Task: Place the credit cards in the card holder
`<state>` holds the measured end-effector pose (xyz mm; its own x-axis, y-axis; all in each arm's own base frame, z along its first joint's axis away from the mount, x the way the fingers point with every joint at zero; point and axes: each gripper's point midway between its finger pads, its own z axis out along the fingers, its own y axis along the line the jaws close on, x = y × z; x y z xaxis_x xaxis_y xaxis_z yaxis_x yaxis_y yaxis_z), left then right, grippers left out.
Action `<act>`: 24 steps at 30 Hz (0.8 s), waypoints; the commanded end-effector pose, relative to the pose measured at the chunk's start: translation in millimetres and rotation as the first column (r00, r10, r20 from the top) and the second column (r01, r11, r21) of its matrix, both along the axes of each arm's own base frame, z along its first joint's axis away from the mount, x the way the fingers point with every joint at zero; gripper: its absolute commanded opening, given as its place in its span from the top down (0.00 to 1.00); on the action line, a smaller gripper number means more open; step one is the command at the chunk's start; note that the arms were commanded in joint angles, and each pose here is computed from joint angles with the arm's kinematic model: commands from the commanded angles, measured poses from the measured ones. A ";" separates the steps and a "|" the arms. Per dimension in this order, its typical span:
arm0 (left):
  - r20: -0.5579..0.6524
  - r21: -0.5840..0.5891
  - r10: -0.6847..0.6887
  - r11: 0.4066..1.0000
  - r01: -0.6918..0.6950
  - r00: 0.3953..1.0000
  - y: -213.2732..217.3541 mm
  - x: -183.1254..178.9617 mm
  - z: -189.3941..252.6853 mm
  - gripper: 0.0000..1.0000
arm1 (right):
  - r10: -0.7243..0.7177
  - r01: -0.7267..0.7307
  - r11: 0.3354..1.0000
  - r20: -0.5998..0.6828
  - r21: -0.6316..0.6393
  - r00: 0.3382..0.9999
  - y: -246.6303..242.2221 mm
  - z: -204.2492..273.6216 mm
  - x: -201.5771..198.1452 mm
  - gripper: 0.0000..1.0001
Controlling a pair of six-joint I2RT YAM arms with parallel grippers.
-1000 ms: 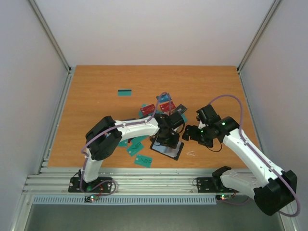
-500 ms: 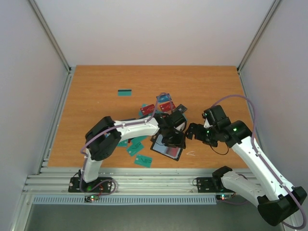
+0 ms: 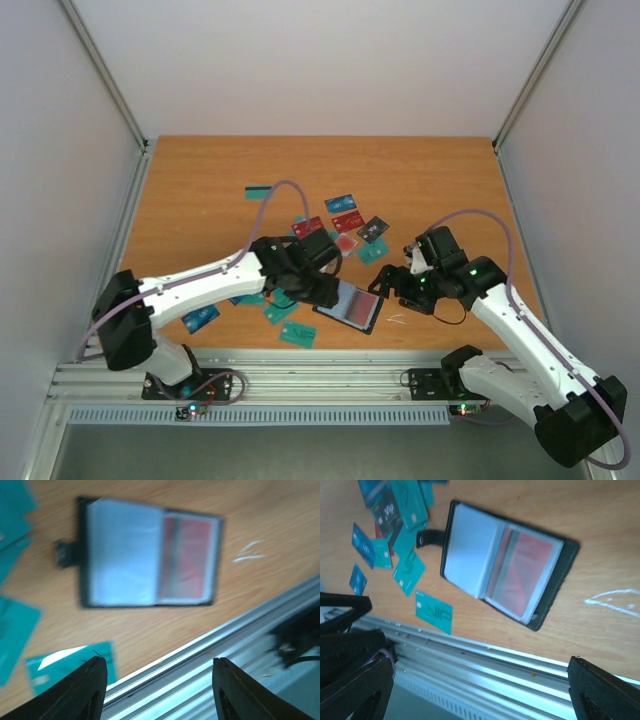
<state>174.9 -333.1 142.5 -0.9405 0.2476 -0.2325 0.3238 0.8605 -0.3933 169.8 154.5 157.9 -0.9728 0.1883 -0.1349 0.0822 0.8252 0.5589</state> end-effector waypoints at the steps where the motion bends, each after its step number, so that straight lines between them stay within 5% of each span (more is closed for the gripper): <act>1: 0.006 0.230 0.059 0.971 -0.059 0.998 80.4 -6.6 -28.9 0.41 | 0.049 -0.035 0.983 -0.069 0.181 0.996 30.4 -5.9 -7.8 0.04; 6: -0.062 0.295 0.120 0.950 -0.097 0.991 119.9 -8.7 -56.1 0.43 | 0.034 -0.007 0.975 -0.122 0.220 0.992 44.4 -23.5 -16.9 0.04; 24: -0.124 0.430 0.156 0.899 -0.089 0.980 123.9 6.9 -129.6 0.51 | -0.066 0.084 0.992 -0.171 0.095 0.983 93.4 -66.5 -42.1 0.03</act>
